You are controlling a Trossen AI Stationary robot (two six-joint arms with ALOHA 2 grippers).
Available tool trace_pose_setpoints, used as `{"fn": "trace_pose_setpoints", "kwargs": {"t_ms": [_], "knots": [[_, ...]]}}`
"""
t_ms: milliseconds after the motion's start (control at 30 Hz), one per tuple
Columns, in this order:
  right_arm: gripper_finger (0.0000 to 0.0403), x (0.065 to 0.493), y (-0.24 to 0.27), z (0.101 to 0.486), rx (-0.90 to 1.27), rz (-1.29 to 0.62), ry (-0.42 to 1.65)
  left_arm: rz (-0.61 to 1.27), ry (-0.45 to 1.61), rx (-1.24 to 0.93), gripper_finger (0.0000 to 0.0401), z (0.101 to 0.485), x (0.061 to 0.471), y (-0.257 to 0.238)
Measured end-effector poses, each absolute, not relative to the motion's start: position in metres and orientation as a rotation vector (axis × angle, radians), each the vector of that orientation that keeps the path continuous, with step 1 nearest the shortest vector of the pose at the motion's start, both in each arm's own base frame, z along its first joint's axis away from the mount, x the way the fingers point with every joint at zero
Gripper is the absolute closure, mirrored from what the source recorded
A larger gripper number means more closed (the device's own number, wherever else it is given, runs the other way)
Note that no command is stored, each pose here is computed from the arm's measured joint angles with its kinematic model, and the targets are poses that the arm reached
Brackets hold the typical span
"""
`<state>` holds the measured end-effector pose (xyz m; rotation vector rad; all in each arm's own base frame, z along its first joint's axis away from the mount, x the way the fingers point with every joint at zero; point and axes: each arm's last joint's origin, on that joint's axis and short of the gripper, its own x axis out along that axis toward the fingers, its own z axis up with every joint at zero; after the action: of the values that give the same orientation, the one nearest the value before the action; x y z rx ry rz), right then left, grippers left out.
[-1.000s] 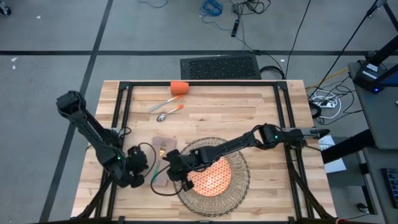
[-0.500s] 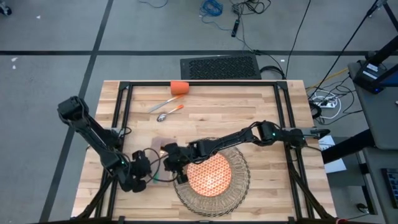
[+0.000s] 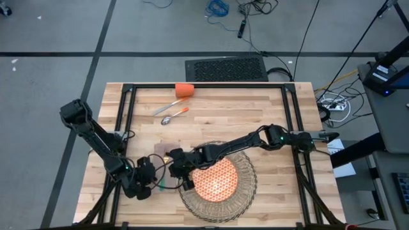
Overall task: Set table place
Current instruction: Adjust the napkin, then move the spoon to the middle right of the table
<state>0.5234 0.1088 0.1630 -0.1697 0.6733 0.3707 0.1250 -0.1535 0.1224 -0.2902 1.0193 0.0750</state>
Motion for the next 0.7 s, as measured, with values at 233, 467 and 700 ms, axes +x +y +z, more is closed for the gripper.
{"fn": "trace_pose_setpoints", "kwargs": {"t_ms": [233,467,700], "knots": [[0.0403,0.523,0.109,0.164,-0.183,0.375,0.669,0.046,0.954,-0.271,0.0401,0.142,0.132,-0.161],[0.0403,0.522,0.112,0.164,-0.163,0.433,0.665,0.063,0.899,-0.194,0.0401,0.168,0.141,-0.17],[0.0403,0.514,0.121,0.171,-0.213,0.488,0.707,0.026,0.8,-0.14,0.0401,0.194,0.151,-0.181]]}}
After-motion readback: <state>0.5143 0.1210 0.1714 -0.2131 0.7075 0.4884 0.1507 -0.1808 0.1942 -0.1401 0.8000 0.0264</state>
